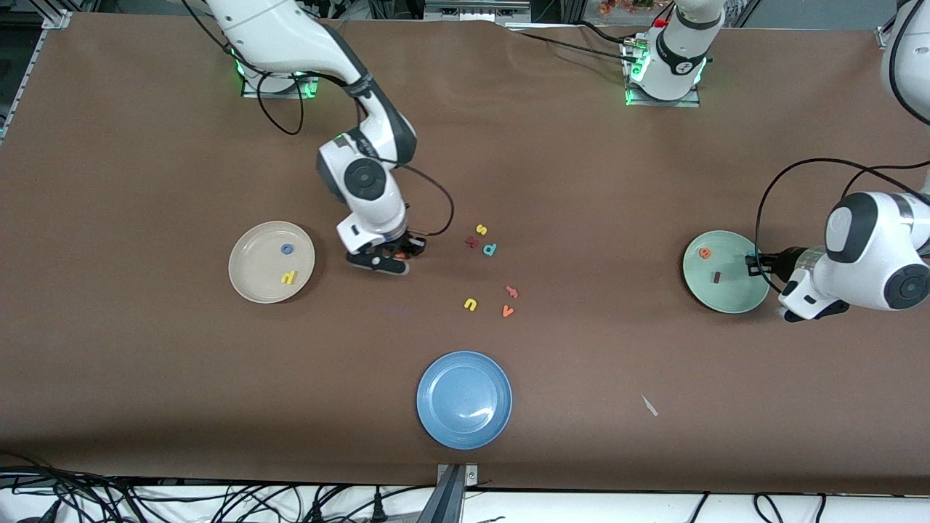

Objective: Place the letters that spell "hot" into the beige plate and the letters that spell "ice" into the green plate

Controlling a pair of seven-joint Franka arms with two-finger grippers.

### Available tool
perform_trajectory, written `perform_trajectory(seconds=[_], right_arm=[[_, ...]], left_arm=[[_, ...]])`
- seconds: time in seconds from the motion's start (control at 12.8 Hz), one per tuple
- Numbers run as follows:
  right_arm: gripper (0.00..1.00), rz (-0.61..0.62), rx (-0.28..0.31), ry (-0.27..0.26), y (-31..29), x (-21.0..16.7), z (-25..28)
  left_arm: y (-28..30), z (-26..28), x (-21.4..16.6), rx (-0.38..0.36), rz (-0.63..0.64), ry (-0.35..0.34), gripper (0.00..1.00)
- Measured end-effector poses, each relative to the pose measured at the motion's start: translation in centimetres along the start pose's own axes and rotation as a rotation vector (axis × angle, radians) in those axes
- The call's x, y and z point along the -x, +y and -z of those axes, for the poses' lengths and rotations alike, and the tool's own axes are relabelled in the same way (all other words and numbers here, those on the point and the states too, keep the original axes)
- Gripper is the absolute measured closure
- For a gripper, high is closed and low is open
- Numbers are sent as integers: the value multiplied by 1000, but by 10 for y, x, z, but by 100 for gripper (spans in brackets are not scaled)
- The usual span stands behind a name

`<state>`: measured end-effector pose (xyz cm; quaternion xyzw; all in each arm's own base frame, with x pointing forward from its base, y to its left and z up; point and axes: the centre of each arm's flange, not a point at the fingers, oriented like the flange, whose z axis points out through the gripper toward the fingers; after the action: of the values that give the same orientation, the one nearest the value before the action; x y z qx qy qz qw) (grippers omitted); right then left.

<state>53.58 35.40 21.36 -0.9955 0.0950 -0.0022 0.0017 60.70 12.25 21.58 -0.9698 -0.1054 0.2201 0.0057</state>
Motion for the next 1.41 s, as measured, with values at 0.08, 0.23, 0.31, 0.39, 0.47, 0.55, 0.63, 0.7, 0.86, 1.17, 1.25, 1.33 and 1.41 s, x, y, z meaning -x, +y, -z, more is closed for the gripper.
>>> perform_trajectory(seconds=[0.08,0.23,0.31,0.39,0.47,0.55,0.63,0.7,0.86,1.17,1.25,1.33,1.41], right_arm=[[67,27,11,-15,20,-17,21],[67,96,34,-52,67,-47,65],[67,133,41,-69,91,-59,82],[67,176,45,-85,115,-70,95],[67,214,46,-99,138,-79,104],[67,247,47,-115,160,-88,110],[63,276,46,-132,182,-95,113],[62,290,45,-143,199,-101,113],[43,292,45,-151,216,-107,111],[1,297,42,-142,213,-106,116],[0,297,39,-129,213,-106,125],[0,294,31,-114,212,-107,138],[0,284,19,-101,211,-109,157]], left_arm=[[-1,-10,-4,1,-5,-3,80],[1,-14,-6,6,-9,0,77],[2,-10,-6,6,-11,7,76],[4,-3,-6,7,-13,20,67],[4,8,-6,5,-12,39,58],[4,22,-4,1,-10,59,47],[4,37,0,-8,-7,73,36],[4,56,5,-18,-6,84,25],[20,102,20,-32,-26,94,2],[43,208,57,-32,-51,138,0],[48,227,65,-33,-55,146,0],[56,241,72,-39,-63,145,0],[68,252,80,-47,-77,144,0]])
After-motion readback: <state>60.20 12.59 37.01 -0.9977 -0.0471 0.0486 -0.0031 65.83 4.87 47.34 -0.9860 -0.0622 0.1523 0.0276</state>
